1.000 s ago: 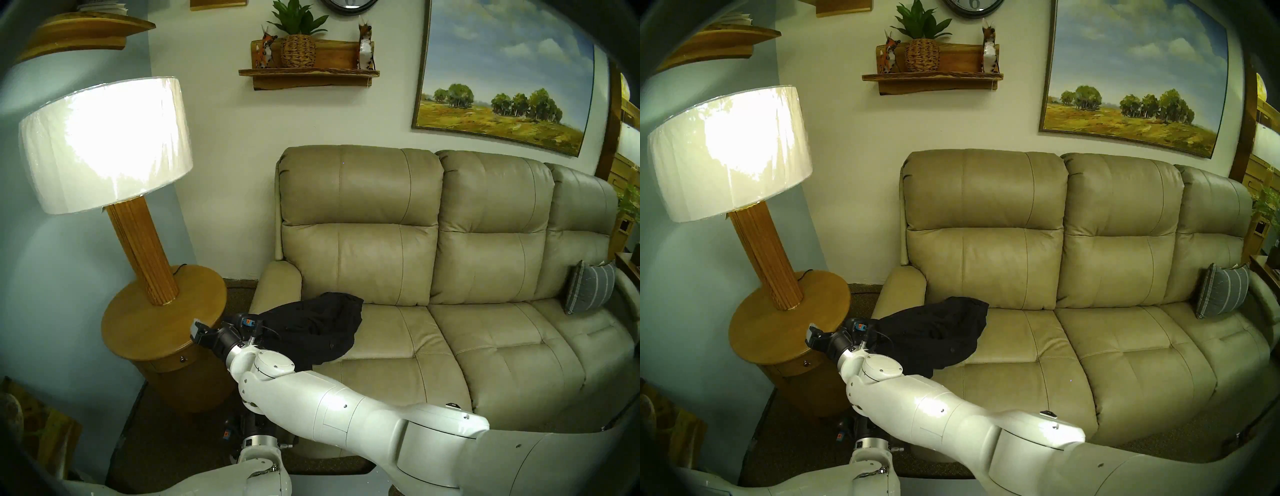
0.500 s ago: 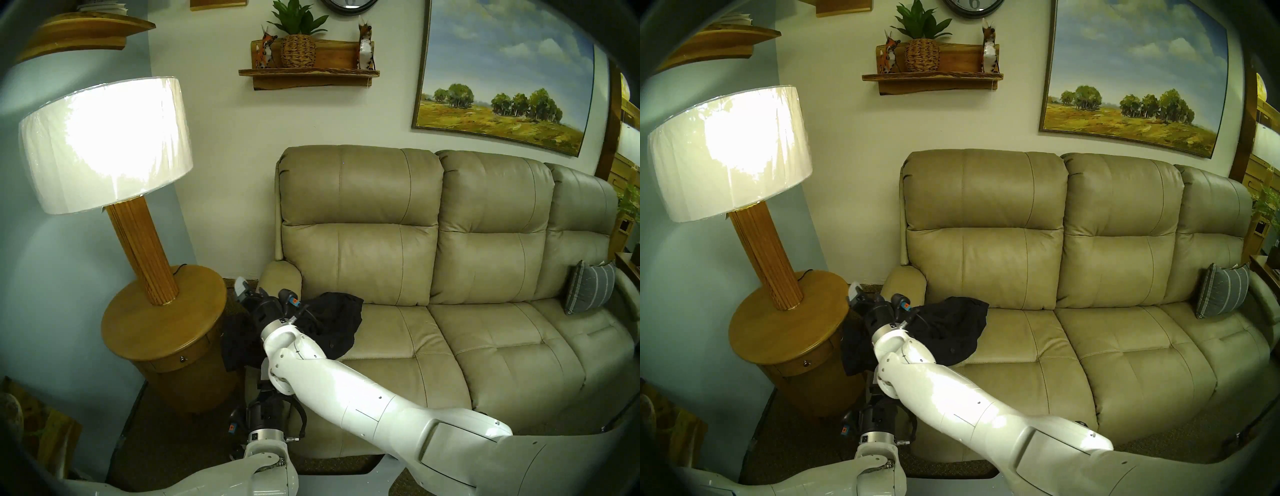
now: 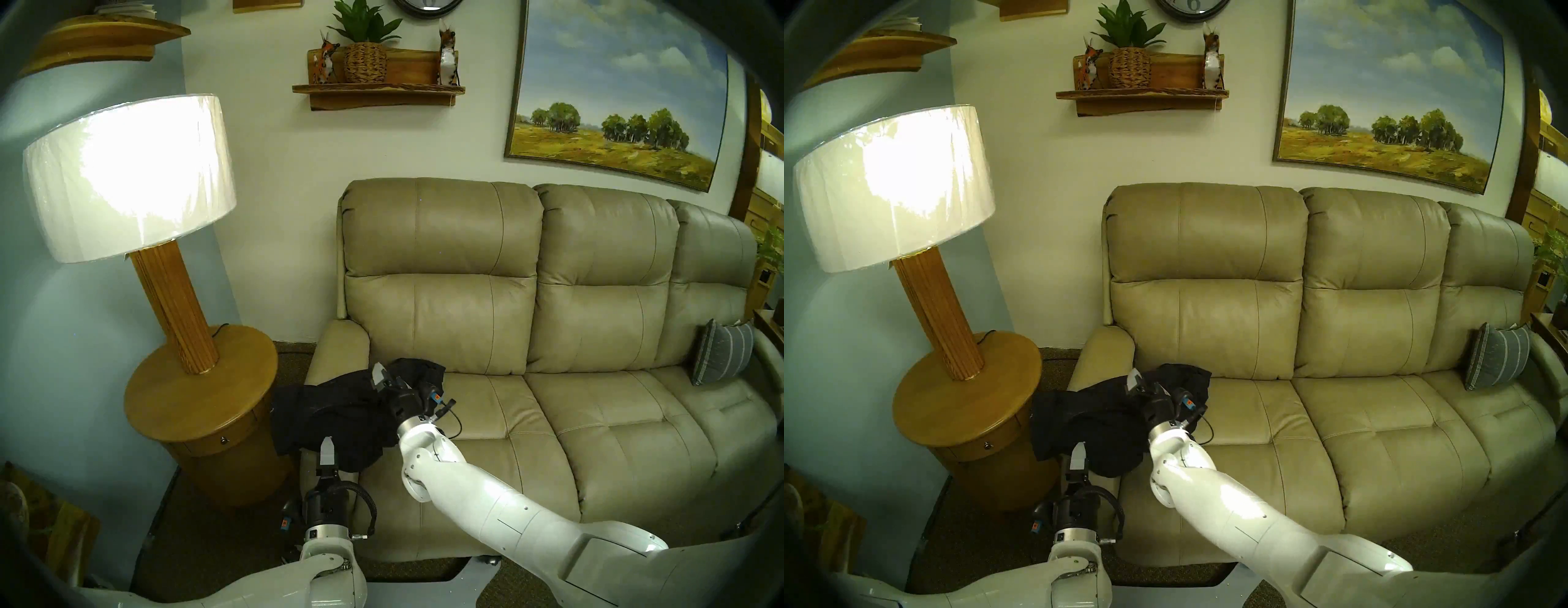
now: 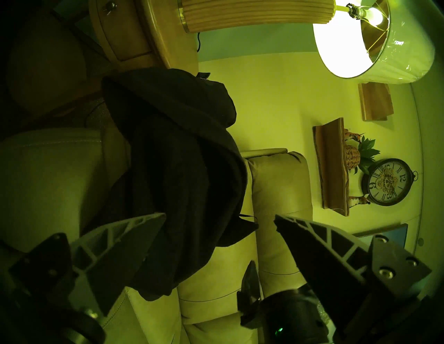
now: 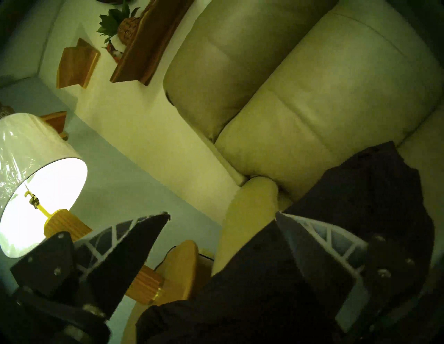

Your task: Drape jacket on sofa arm

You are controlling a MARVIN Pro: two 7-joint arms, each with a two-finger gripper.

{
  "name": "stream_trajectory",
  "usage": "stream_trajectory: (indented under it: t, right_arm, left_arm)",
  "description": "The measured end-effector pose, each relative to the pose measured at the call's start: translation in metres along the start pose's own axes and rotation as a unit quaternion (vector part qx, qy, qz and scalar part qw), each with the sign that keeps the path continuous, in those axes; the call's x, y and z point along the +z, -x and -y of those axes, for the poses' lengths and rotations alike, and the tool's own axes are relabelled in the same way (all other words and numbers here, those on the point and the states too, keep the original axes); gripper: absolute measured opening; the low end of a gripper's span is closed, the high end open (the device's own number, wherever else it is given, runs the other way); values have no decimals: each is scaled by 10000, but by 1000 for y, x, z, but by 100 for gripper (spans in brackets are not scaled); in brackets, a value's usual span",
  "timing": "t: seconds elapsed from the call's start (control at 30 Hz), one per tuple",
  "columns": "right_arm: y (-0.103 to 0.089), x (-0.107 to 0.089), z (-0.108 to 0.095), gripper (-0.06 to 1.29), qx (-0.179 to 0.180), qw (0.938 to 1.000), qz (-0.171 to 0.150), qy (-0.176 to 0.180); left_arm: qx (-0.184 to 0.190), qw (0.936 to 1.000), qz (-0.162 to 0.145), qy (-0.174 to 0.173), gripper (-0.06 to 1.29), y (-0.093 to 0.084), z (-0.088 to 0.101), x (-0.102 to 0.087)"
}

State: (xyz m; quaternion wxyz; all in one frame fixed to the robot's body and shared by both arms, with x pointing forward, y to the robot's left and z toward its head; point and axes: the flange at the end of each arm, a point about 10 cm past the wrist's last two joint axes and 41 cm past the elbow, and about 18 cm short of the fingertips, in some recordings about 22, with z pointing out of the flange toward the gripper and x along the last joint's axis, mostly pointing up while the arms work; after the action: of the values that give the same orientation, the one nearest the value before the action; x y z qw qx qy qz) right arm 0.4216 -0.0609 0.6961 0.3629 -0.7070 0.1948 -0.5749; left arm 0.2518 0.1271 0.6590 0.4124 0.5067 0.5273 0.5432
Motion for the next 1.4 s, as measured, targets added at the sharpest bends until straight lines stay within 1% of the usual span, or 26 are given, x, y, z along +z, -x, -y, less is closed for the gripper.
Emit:
stream_trajectory:
  t: [0.13,0.23,0.27,0.4,0.47,0.5,0.53,0.67,0.77,0.87,1.0,1.13,1.23,1.3,1.37,1.4]
  right_arm:
    - [1,-24,-36,123,-82,9995,106,292]
    - [2,-48,-68,123,-173,9980,264,543]
    - [2,-52,-74,123,-190,9977,297,585]
    - [3,-83,-108,123,-275,9950,523,809]
    - [4,-99,-122,123,-312,9934,688,868]
    - [4,-104,-126,123,-319,9928,742,883]
    - [6,-115,-133,123,-332,9916,851,915]
    - [9,-144,-150,123,-327,9881,1188,920]
    - [11,-164,-157,123,-272,9857,1461,799]
    - [12,-178,-157,123,-188,9835,1683,634]
    - [13,-194,-150,123,30,9795,1993,292]
    - [12,-202,-141,123,250,9753,2194,9]
    - [10,-207,-131,123,497,9705,2346,-261]
    - [9,-209,-124,123,674,9661,2453,-450]
    - [8,-212,-116,123,886,9600,2578,-645]
    - [7,-213,-114,123,947,9581,2615,-693]
  left_arm:
    - [7,10000,-8,-1,125,0,0,0]
    - [12,10000,-13,-1,125,1,0,0]
    - [13,10000,-14,-1,125,1,0,0]
    - [19,10000,-21,-2,125,1,-1,0]
    - [22,10000,-25,-4,125,1,-1,0]
    - [24,10000,-27,-5,125,1,-1,0]
    - [26,10000,-29,-6,125,1,-1,0]
    - [32,10000,-35,-8,125,1,-1,1]
    - [37,10000,-40,-8,125,1,-1,1]
    - [42,10000,-43,-7,125,2,-1,1]
    - [50,10000,-47,-1,125,2,-1,1]
    - [57,10000,-49,5,125,2,-2,1]
    - [63,10000,-50,12,125,2,-2,0]
    - [67,10000,-49,17,125,2,-2,0]
    - [72,10000,-48,24,125,2,-2,0]
    - [73,10000,-48,25,125,2,-2,0]
